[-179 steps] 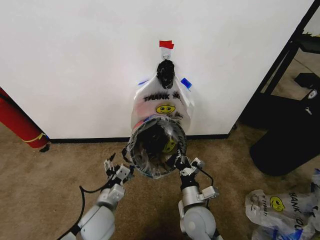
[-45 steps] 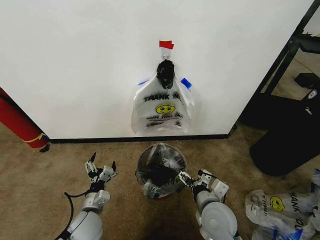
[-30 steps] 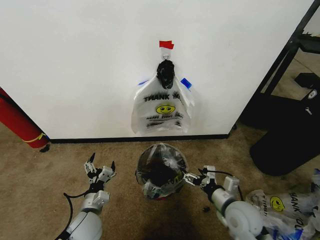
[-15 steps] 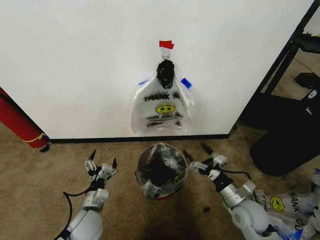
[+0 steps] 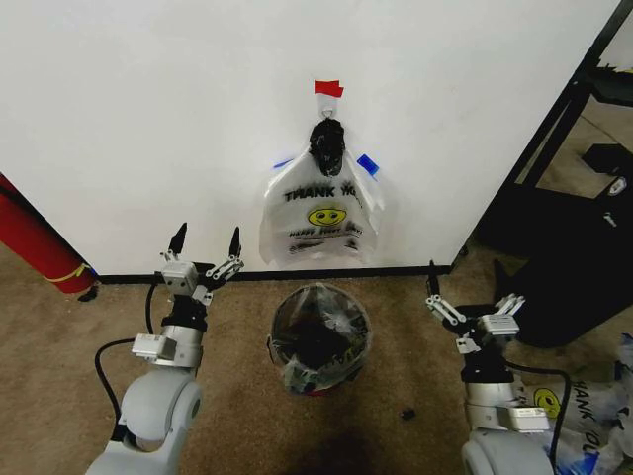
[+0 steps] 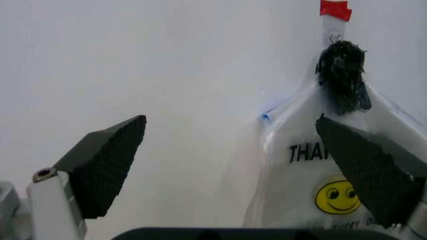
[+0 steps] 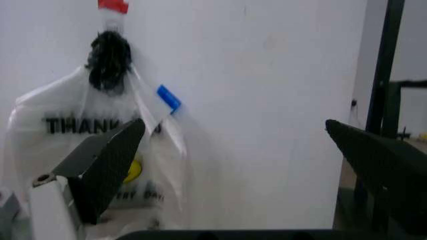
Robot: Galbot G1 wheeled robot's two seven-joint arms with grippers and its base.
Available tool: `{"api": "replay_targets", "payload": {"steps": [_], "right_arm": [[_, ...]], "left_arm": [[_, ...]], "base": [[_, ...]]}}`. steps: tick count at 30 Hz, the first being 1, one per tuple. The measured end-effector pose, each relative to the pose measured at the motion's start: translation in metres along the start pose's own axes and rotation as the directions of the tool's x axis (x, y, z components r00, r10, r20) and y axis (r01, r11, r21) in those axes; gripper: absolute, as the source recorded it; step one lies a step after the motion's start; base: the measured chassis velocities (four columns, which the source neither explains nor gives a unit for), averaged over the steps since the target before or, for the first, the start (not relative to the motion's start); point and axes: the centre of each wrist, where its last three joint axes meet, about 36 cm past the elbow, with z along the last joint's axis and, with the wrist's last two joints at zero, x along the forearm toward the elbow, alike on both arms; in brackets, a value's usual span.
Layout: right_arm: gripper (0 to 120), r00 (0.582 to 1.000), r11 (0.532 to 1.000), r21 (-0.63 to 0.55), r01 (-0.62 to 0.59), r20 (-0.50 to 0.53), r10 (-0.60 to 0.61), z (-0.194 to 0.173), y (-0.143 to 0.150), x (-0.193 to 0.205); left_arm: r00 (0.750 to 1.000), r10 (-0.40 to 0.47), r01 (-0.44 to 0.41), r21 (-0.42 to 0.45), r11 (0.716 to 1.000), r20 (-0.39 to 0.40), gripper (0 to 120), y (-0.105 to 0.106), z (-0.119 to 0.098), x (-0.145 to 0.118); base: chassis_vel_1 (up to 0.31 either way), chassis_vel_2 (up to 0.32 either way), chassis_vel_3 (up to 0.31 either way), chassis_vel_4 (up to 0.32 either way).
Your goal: Pick up the garbage bag from the wall and place it over the trash bin.
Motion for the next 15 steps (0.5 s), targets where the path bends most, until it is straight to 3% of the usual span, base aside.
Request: {"api": "replay_targets", "payload": {"steps": [5,15], "right_arm": [[100,0.996,1.0,-0.008,0.014,-0.088,-0.014,0.001,0.012,0.007],[100,0.999,0.997,0.068,0.031,-0.037,-0.029,0.012,0.012,0.014]], "left_arm": [[1.0,0.004,-0.005,-0.024,1.0,-0.007,100,0.002,0.001,0.005],[0.999,0.044,-0.044,-0.006,0.999,-0.032,100,-0.017,0.003,0.014]], "base": [[0.0,0.0,0.0,0.0],[0.0,0.0,0.0,0.0]]}}
